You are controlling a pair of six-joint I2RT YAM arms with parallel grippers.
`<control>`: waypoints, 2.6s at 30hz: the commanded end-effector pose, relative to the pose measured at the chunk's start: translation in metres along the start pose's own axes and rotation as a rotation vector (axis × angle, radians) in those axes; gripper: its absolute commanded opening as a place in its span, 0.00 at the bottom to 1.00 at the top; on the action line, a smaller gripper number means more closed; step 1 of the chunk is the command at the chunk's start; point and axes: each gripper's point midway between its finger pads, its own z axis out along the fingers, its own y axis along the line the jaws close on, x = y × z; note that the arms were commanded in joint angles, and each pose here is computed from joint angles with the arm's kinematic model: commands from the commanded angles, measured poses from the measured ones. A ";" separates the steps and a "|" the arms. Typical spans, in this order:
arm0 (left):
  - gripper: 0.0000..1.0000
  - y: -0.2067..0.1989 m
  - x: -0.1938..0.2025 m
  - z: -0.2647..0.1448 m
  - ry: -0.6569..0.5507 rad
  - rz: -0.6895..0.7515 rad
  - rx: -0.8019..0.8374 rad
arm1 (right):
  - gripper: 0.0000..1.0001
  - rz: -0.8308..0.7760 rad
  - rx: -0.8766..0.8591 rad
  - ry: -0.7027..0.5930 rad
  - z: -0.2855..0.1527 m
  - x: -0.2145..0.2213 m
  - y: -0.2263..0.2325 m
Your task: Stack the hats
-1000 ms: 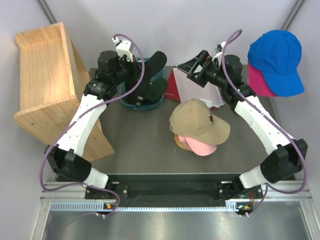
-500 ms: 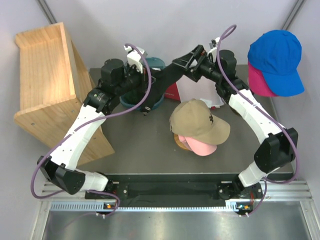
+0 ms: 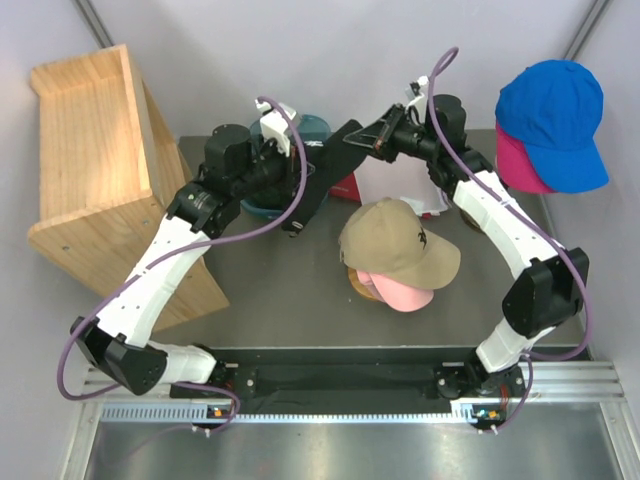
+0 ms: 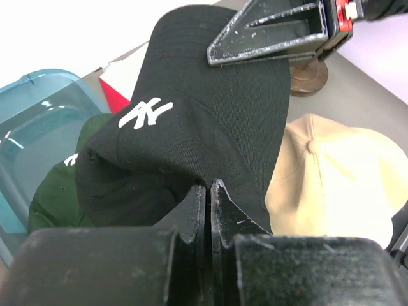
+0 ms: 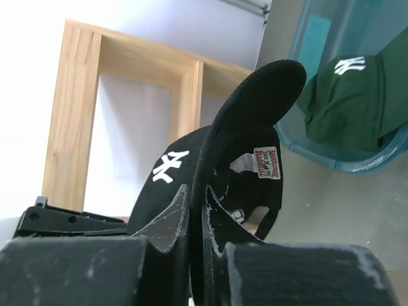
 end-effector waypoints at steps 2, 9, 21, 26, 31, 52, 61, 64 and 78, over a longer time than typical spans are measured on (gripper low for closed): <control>0.04 0.001 -0.016 -0.019 -0.069 0.048 -0.038 | 0.00 -0.022 -0.073 0.047 -0.011 0.013 0.027; 0.99 0.023 -0.024 -0.013 -0.053 -0.017 -0.162 | 0.00 -0.082 0.017 -0.122 -0.071 -0.017 0.033; 0.99 0.020 -0.090 -0.006 -0.259 -0.216 -0.080 | 0.00 0.039 0.019 -0.322 -0.140 -0.001 0.033; 0.99 0.020 -0.093 -0.008 -0.271 -0.233 -0.069 | 0.00 0.061 0.054 -0.324 -0.143 0.015 0.015; 0.99 0.018 -0.091 -0.013 -0.272 -0.245 -0.064 | 0.00 0.055 0.113 -0.355 -0.157 0.031 -0.017; 0.99 0.020 -0.078 -0.016 -0.255 -0.269 -0.065 | 0.00 0.077 0.326 -0.469 -0.210 0.059 -0.104; 0.99 0.021 -0.066 -0.009 -0.227 -0.287 -0.059 | 0.00 0.066 0.471 -0.494 -0.231 0.065 -0.134; 0.99 0.021 -0.062 -0.007 -0.219 -0.298 -0.053 | 0.00 0.077 0.517 -0.490 -0.236 0.069 -0.144; 0.99 0.026 -0.051 0.001 -0.195 -0.326 -0.063 | 0.00 0.182 0.846 -0.421 -0.271 0.117 -0.218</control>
